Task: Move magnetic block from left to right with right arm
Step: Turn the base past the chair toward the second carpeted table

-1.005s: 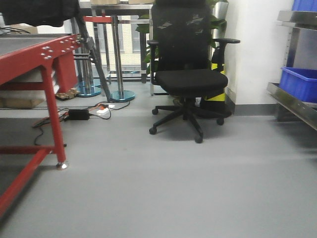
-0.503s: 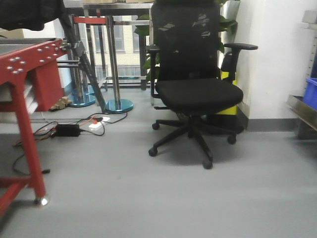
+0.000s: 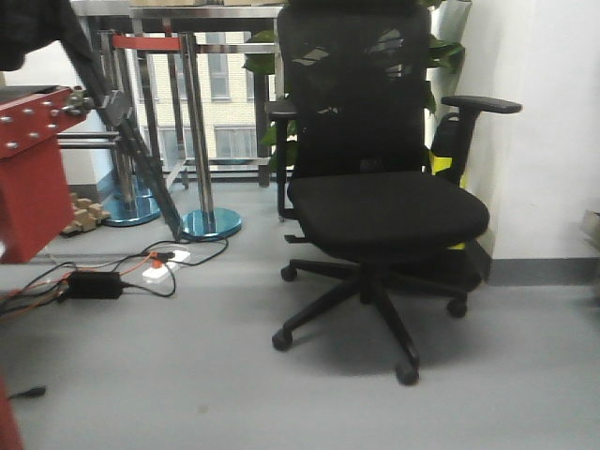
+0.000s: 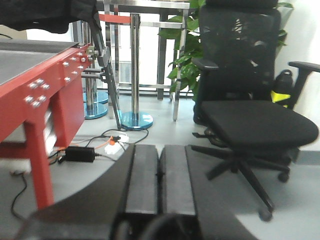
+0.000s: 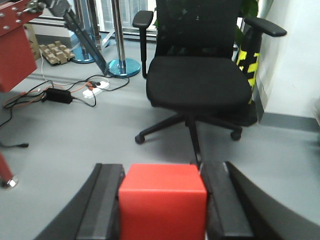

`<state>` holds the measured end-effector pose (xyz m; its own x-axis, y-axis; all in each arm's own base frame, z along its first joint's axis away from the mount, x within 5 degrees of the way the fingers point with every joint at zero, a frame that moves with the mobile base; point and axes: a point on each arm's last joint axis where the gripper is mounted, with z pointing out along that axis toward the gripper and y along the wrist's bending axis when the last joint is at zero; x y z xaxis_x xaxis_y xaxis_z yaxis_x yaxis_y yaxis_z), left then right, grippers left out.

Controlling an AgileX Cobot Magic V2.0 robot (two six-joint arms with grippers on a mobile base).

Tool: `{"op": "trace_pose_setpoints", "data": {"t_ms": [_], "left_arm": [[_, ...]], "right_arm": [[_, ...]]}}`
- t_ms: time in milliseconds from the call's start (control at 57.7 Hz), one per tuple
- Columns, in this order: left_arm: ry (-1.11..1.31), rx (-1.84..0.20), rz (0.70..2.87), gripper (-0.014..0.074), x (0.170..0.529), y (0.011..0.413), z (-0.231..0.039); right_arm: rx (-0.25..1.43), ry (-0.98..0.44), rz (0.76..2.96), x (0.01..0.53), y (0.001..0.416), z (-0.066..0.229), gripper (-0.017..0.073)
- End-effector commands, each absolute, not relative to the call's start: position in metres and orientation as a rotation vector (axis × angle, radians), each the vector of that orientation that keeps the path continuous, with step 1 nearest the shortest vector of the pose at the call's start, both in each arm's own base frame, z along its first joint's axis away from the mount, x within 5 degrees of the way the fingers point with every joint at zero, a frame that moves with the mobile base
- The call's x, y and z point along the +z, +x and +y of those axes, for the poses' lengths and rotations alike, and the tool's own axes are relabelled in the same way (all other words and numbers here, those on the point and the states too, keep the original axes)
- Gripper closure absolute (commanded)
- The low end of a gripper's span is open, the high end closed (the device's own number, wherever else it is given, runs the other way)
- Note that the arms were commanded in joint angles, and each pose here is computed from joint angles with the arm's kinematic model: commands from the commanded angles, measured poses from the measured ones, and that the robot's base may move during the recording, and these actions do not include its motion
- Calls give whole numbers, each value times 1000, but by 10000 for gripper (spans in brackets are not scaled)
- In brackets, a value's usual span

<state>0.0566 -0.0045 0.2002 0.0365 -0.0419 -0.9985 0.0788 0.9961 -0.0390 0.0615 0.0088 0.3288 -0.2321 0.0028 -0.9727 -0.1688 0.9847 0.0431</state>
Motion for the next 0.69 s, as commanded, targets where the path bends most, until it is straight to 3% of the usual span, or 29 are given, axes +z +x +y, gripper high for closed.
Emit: {"op": "trace_pose_setpoints", "data": {"t_ms": [0, 676], "left_arm": [[14, -98, 1446, 720, 206, 56, -4], [14, -98, 1446, 720, 206, 56, -4]], "right_arm": [[151, -133, 1693, 345, 63, 9, 324], [151, -133, 1693, 345, 63, 9, 324]]}}
